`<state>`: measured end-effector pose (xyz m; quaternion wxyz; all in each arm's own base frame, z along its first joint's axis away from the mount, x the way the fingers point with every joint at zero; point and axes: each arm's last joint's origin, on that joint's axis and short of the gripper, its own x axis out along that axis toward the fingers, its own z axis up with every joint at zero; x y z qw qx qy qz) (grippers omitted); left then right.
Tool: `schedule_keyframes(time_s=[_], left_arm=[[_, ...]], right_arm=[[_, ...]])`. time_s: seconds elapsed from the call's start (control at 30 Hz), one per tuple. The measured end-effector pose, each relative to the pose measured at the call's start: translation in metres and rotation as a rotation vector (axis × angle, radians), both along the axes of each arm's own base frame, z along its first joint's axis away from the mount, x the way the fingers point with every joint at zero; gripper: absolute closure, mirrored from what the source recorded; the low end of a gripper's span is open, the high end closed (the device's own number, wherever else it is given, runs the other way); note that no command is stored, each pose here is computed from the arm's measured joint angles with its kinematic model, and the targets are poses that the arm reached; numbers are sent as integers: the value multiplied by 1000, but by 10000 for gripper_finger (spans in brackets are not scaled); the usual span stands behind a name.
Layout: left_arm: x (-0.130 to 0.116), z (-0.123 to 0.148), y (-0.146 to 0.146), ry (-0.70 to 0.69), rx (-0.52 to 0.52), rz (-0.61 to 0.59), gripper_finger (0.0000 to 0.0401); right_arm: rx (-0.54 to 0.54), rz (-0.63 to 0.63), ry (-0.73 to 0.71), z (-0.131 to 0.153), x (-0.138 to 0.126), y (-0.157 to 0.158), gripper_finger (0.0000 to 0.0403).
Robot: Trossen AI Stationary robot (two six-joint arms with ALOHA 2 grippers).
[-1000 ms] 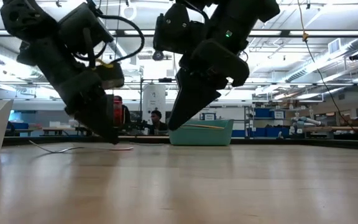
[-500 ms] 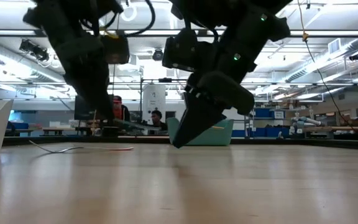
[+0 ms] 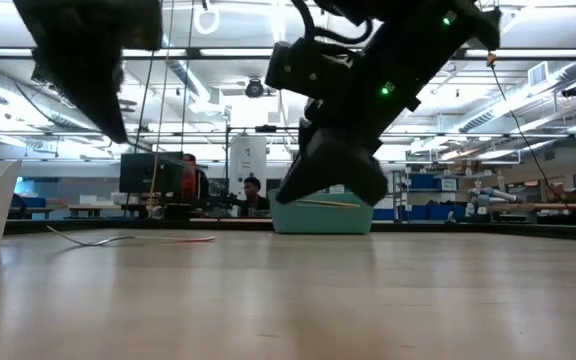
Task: Sort silverware by color (type)
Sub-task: Put the blue fork into the white bin
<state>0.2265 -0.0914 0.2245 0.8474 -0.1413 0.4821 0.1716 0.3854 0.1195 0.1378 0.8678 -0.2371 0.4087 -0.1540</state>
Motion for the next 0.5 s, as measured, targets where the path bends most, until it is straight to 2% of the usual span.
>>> schedule_keyframes(time_s=[0.1, 0.3, 0.43, 0.5], left_arm=[[-12, 6, -8, -13, -10, 31, 389], [-28, 8, -22, 4, -75, 121, 389], [-38, 10, -32, -11, -120, 161, 389], [-45, 9, -38, -10, -111, 164, 389]], right_arm=[[-86, -56, -34, -1, -3, -1, 392], [-134, -82, -86, -11, -7, -7, 392], [-180, -53, -114, -11, -4, -11, 392], [-179, -35, -131, -8, 0, -12, 392]])
